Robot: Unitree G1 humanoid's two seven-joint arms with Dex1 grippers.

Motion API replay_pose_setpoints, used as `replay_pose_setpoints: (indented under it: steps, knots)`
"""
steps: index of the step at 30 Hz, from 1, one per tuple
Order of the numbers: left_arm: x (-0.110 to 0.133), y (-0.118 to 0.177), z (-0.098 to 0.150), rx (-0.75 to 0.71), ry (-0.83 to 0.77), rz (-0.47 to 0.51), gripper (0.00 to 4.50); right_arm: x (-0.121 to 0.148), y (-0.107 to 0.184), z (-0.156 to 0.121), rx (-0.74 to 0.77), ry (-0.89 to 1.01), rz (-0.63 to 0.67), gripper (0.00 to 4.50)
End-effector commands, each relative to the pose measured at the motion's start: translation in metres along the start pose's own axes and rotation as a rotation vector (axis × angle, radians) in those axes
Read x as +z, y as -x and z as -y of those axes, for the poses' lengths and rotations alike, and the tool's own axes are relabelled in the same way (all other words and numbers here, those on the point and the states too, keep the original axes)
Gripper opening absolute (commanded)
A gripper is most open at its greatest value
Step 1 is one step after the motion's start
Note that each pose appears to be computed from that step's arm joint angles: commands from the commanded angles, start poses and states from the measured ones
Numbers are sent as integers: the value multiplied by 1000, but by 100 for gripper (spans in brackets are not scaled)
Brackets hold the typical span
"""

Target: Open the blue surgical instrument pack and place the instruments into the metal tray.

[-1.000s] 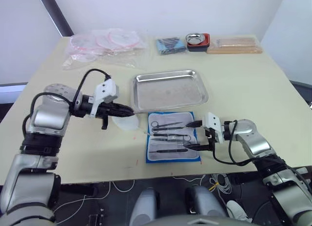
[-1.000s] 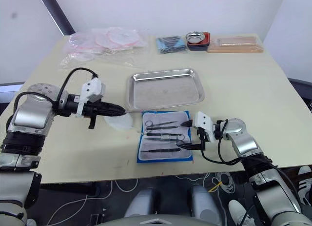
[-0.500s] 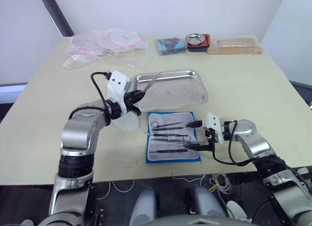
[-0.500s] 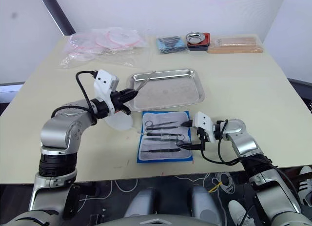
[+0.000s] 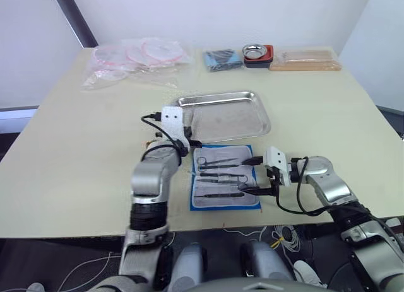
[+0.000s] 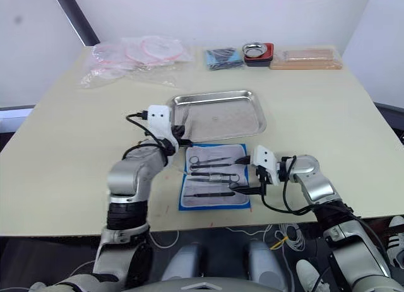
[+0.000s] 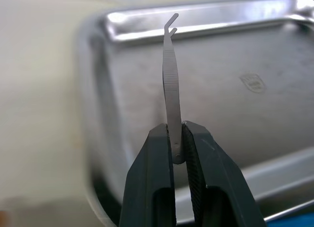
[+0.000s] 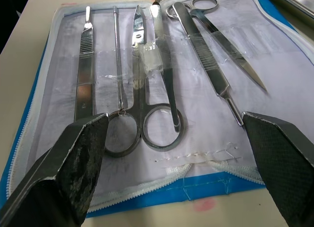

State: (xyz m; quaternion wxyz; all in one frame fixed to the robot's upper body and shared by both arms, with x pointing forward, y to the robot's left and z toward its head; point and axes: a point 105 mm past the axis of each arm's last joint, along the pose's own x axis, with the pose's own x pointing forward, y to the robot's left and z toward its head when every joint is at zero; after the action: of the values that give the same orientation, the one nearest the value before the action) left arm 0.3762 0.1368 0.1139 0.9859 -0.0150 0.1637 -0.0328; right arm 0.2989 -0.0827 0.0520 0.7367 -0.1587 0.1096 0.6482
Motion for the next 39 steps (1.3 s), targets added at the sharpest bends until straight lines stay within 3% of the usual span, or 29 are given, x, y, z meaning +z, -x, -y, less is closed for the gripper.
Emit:
replay_pose_setpoints:
  steps: [1,18,22,30,34,39]
  knots:
    - [16,-5,-10,107,-9,54,10,-60,-1,-23,33,-157,-192,450]
    - [12,-25,-10,138,80,30,10,-59,-2,-21,16,-149,-189,450]
    - [12,-24,-8,128,83,33,142,-60,-2,-21,14,-150,-190,450]
    - [34,-19,-11,151,67,141,153,-59,-3,-20,6,-150,-186,450]
    - [57,-13,4,-9,-34,272,153,-59,-3,-20,6,-151,-183,450]
    - [53,1,21,-314,-197,350,153,-60,-6,-21,8,-157,-179,450]
